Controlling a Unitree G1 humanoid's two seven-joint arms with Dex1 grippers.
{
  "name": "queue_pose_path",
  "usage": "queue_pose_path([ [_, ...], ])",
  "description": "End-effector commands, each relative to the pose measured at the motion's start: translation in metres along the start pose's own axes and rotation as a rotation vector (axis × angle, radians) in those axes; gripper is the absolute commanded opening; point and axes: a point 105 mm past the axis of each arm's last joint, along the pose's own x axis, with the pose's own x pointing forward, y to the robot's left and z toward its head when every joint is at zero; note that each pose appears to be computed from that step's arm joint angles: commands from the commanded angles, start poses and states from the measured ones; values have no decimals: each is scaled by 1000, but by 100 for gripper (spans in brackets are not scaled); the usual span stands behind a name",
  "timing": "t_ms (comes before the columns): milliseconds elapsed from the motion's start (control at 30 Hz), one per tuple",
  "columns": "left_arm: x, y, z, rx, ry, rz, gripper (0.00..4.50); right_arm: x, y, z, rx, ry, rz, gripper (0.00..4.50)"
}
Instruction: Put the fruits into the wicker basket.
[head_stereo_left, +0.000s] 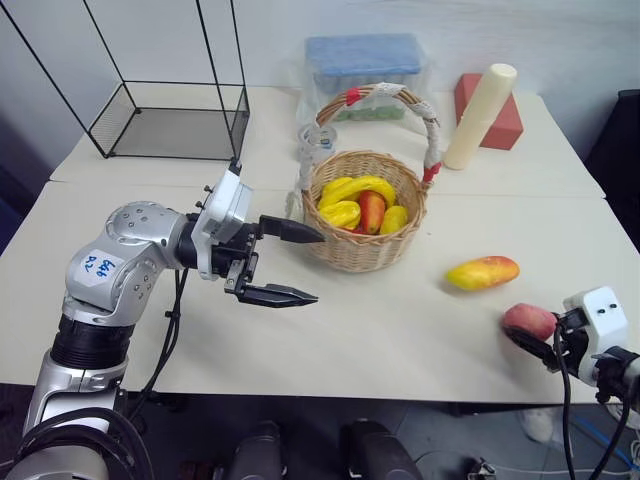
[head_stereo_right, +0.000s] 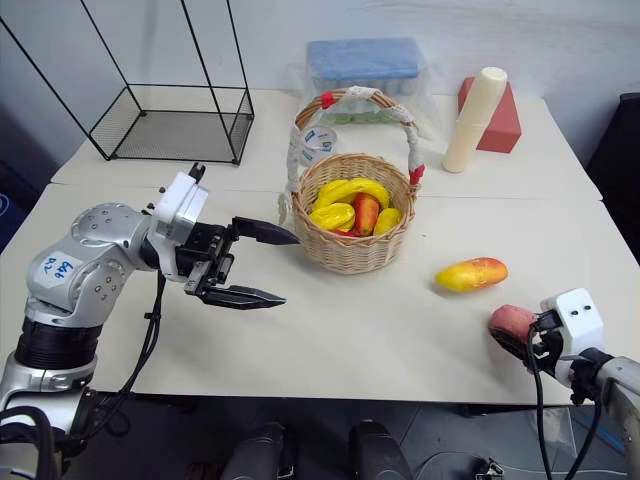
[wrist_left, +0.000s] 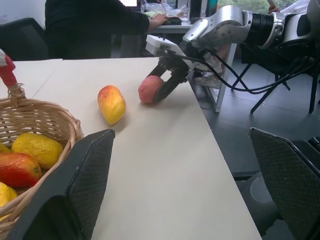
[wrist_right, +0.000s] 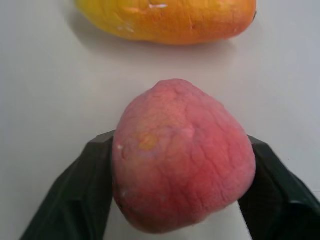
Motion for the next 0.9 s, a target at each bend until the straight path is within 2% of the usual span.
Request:
queue_pose_path([
  [33, -2, -4, 11, 47, -13, 2, 450, -6, 2, 15, -22, -49, 22, 237],
  [100, -3, -4, 11, 46, -13, 6, 450, -8, 10, 29, -39, -88, 65, 237],
  [167, -4, -5, 11, 44, -14, 9, 450, -11, 29, 55, -55, -171, 162, 237],
  [267, -4, -4, 11, 42, -15, 14, 450, -10, 72, 103, -65, -316, 352, 237],
  [333, -5, -3, 11, 40, -14, 21, 450, -5, 93, 127, -100, -368, 420, 237],
  [467, -6, 0, 8, 32, -7, 33, 450, 16, 125, 163, -236, -407, 462, 237],
  [533, -8, 2, 7, 36, 1, 46, 450, 37, 139, 191, -252, -454, 447, 237],
  [633, -9, 4, 10, 44, -3, 60, 450, 69, 150, 217, -263, -459, 396, 237],
  [700, -9, 4, 11, 50, -3, 68, 450, 85, 146, 221, -206, -439, 353, 307],
  [733, -10, 4, 11, 51, -2, 70, 450, 88, 145, 222, -196, -435, 348, 324],
  [833, -10, 3, 11, 52, -2, 73, 450, 88, 144, 223, -210, -437, 342, 423],
  [867, -10, 2, 11, 52, -3, 74, 450, 84, 145, 224, -207, -442, 350, 449],
  [900, -10, 2, 11, 52, -4, 75, 450, 80, 146, 224, -200, -450, 365, 449],
])
